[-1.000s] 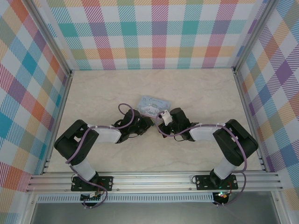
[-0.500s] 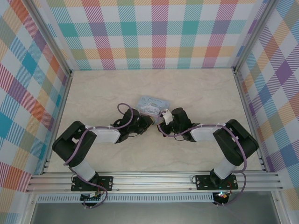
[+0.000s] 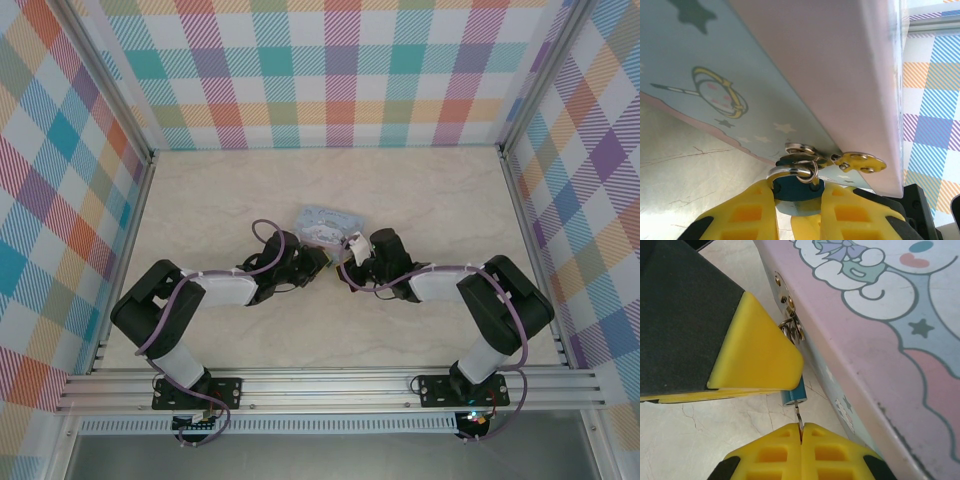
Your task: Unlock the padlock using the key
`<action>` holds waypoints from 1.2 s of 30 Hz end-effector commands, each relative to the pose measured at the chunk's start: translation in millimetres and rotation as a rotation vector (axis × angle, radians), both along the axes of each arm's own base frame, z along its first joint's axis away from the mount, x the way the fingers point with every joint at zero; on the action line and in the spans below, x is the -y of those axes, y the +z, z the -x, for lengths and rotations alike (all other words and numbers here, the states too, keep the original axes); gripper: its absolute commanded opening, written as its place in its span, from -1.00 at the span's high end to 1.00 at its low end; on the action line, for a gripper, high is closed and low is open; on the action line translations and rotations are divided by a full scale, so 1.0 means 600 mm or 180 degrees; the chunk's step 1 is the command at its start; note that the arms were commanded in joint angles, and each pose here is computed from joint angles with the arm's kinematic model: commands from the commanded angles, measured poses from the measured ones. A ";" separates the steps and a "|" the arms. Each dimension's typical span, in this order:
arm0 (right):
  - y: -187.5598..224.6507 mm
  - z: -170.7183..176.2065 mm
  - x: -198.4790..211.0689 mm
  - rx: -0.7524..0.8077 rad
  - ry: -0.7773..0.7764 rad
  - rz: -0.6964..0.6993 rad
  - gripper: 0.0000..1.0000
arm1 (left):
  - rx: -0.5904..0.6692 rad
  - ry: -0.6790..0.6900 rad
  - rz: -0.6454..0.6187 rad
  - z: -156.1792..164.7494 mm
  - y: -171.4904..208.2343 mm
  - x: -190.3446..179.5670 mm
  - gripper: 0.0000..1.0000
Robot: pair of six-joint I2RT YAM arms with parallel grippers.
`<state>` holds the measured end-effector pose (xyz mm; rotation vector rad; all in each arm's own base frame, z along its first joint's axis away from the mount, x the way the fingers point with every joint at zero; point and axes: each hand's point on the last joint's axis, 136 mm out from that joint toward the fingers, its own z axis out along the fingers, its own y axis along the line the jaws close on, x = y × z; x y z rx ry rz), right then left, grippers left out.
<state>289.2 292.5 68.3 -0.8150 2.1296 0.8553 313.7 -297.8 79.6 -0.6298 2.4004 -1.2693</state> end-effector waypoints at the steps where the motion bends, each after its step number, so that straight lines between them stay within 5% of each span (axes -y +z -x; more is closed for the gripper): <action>1: 0.111 -0.022 -0.050 0.0411 0.0214 -0.0615 0.96 | 0.0011 -0.0355 0.0184 0.021 0.025 0.038 0.84; 12: 0.099 -0.012 -0.041 -0.0171 -0.0263 -0.0764 0.97 | -0.0056 -0.0291 0.0173 0.010 -0.007 0.042 0.76; 19: 0.051 -0.003 -0.024 -0.0488 -0.0497 -0.0545 0.98 | 0.0055 -0.0180 0.0064 0.004 -0.008 0.026 0.31; 26: 0.041 0.001 -0.028 -0.0650 -0.0476 -0.0458 0.98 | 0.0216 0.0085 0.0090 -0.003 0.016 -0.010 -0.47; 36: 0.045 0.012 -0.023 -0.1158 -0.0771 -0.0648 0.98 | 0.0382 0.0358 0.0103 0.012 0.055 -0.081 -0.62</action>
